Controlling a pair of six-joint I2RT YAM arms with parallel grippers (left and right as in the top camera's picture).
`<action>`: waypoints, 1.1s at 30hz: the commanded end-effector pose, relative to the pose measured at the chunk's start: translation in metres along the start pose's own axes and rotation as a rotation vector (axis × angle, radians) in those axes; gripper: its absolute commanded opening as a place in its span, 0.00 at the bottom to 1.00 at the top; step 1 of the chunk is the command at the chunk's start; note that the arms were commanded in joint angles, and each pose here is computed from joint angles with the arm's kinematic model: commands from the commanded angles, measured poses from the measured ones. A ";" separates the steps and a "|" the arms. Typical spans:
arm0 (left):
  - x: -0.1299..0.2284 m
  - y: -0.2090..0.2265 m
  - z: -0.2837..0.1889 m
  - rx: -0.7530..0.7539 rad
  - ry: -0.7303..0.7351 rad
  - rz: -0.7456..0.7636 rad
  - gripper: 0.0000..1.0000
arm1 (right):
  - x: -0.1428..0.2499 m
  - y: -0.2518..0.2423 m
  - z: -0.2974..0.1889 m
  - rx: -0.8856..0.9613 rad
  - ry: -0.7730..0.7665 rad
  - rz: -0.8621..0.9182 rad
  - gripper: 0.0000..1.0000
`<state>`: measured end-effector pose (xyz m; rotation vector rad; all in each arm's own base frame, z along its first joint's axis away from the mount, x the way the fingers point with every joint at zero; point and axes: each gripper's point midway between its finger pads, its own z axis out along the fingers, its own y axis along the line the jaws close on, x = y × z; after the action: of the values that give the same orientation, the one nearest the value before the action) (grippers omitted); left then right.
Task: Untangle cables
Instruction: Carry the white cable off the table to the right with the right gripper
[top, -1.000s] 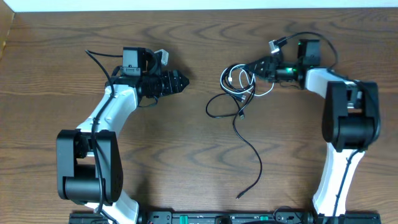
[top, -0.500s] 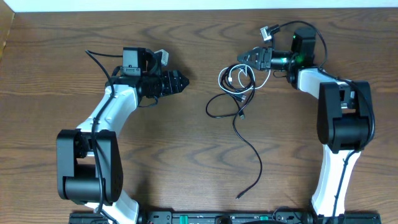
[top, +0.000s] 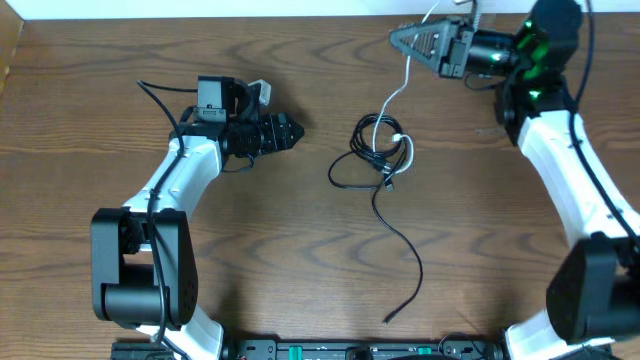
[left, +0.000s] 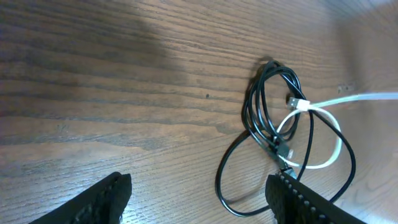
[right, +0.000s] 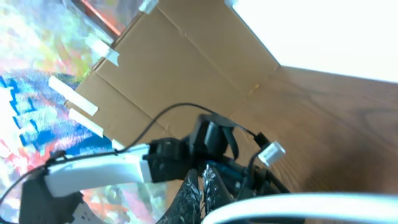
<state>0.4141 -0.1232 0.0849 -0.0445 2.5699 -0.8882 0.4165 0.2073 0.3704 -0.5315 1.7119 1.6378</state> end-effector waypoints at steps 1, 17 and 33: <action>0.001 0.004 0.003 -0.011 0.005 0.011 0.73 | -0.021 0.039 -0.003 -0.010 -0.042 -0.059 0.01; 0.001 0.004 0.003 -0.011 0.005 0.011 0.73 | -0.095 0.177 -0.054 -0.031 -0.148 -0.482 0.01; 0.001 0.004 0.003 -0.011 0.005 0.011 0.73 | -0.173 0.236 -0.148 0.165 -0.569 -0.850 0.01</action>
<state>0.4141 -0.1232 0.0849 -0.0445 2.5699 -0.8882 0.3421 0.0852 0.6134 -0.6765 1.1106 0.9743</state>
